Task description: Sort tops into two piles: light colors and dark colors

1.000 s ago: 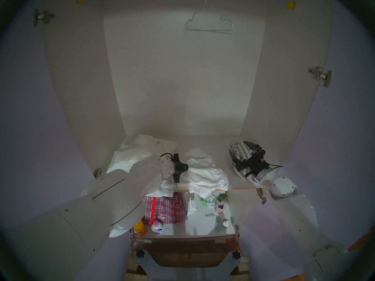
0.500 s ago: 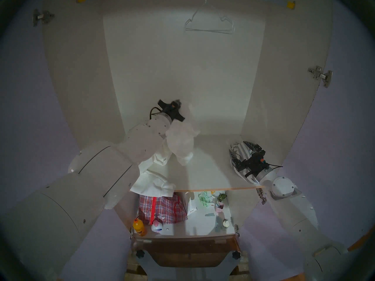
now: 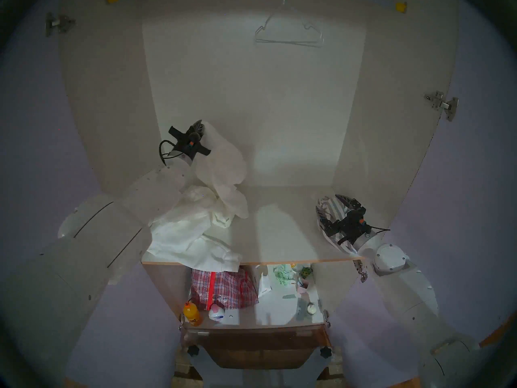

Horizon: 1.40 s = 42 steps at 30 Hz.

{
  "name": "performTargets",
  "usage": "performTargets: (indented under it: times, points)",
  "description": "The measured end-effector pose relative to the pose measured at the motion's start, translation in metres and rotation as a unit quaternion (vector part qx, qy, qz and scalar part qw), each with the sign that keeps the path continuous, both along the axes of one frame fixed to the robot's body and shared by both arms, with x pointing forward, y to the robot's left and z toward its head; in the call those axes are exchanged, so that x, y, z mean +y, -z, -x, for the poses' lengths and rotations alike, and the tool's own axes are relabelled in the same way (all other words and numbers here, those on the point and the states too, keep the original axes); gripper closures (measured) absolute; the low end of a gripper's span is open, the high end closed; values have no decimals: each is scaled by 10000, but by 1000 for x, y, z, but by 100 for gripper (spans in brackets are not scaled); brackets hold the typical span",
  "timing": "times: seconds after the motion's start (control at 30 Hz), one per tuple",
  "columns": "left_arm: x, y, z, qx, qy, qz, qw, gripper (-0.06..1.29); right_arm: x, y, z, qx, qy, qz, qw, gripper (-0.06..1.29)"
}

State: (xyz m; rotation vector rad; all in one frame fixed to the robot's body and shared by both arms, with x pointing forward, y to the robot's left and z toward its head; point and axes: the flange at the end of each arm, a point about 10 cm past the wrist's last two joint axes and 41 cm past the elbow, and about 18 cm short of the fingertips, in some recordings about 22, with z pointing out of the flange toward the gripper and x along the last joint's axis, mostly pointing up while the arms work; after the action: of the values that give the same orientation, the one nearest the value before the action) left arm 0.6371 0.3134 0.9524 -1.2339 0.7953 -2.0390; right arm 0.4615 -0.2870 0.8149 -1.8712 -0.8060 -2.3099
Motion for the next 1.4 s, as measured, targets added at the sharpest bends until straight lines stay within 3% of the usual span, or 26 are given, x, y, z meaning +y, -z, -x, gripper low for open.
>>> performTargets:
  times: [0.07,0.2,0.3,0.4,0.57,0.6,0.63,0.67,0.77,0.9,1.03,1.1,1.2,1.27,1.37,1.4]
  points:
    - [22,16,5,200,-559,-451,9972,125,0,0,0,0,-2,0,10000,-2]
    - [50,27,13,200,-1485,-701,9862,125,0,0,0,-1,-5,-2,10000,-2]
    - [64,26,13,425,-1715,-917,9800,125,0,0,0,-1,-6,-4,10000,-2]
    - [73,35,15,890,-1373,-1328,9775,125,0,0,0,0,-3,-3,10000,-2]
    - [53,91,27,1963,-562,-2095,9563,125,0,0,0,2,-3,-4,10000,-2]
    - [49,100,29,2176,-399,-2182,9505,80,0,0,0,1,-4,-5,10000,-2]
    - [48,103,30,2250,-344,-2199,9486,37,0,0,0,1,-4,-5,10000,-2]
    - [45,106,30,2416,-167,-2134,9465,-3,0,0,0,1,-4,-5,10000,-2]
    - [40,97,26,2473,20,-1646,9549,-3,0,0,0,3,-4,-3,10000,-2]
    - [30,51,7,2310,321,-746,9696,-3,0,0,0,5,-3,-1,10000,-2]
    - [23,10,-6,2133,617,6,9750,-3,0,0,0,5,-3,-2,10000,-2]
    - [20,-2,-9,2104,784,422,9735,-3,0,0,0,2,-4,-2,10000,-2]
    - [21,-3,-8,2205,970,993,9655,-3,0,0,0,1,-4,-4,10000,-2]
    - [27,-2,-7,2217,885,1436,9604,-3,0,0,0,-1,-5,-5,10000,-2]
    - [27,-2,-7,2217,885,1436,9604,-3,0,0,0,-1,-5,-5,10000,-2]
    - [42,10,-1,2390,798,1725,9522,-3,0,0,0,-1,-4,-6,10000,-2]
